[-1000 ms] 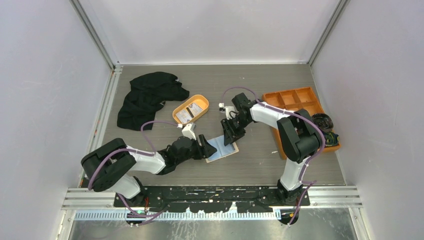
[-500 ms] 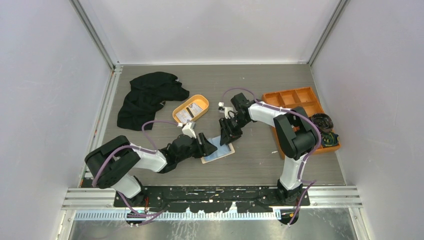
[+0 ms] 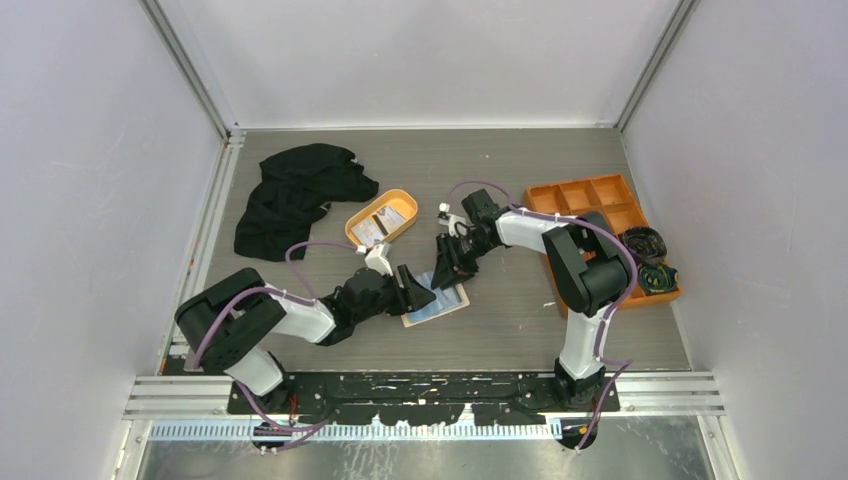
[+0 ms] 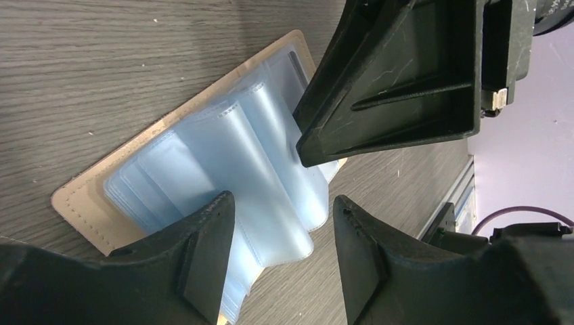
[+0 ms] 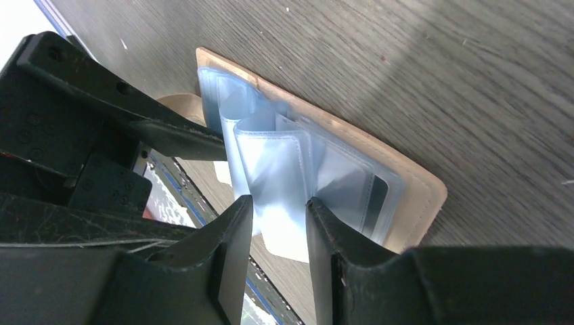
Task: Put the credit cards into the card holder
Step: Turn over the card slot in the card holder.
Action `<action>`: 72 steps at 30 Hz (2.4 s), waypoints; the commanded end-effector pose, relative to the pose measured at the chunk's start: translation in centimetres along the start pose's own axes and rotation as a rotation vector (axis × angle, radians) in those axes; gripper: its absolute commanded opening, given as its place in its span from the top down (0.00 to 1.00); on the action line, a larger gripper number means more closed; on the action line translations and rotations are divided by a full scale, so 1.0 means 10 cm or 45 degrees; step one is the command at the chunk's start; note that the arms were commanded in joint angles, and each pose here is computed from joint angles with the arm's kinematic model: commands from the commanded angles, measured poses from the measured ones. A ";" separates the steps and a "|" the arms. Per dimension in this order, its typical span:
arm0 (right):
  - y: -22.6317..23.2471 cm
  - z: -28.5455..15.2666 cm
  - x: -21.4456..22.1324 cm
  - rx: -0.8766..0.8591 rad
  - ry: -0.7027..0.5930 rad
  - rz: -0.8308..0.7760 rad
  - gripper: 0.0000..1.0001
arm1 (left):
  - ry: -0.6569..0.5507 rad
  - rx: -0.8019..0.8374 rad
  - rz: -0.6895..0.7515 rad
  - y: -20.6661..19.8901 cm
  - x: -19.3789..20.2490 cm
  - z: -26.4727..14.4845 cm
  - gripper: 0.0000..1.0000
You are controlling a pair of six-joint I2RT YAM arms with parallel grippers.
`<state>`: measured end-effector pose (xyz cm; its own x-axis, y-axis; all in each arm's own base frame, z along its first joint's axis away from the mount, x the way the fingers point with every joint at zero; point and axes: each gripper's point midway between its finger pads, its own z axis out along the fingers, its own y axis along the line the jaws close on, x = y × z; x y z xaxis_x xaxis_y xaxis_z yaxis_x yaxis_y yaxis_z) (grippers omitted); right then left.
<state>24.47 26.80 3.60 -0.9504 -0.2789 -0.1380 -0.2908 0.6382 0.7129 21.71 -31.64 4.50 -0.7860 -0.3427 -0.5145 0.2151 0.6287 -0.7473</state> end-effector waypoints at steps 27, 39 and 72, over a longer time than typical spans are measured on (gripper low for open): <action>1.00 0.43 0.29 -0.114 0.264 -0.462 0.57 | -0.155 0.030 0.165 -0.23 -0.38 -1.31 0.31; 0.39 -0.78 0.12 0.206 -0.060 -0.720 0.51 | -0.138 0.220 0.096 -0.56 -0.37 -1.14 0.35; -0.15 -0.13 0.08 0.213 0.116 -0.300 0.64 | -0.112 -0.067 0.062 -0.23 -0.19 -0.09 0.40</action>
<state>22.96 24.12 3.15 -0.8468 -0.4976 -0.1881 -0.5060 0.6443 0.5735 20.72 -30.60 5.07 -0.7676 -0.2982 -0.5673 0.2040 0.7254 -0.6574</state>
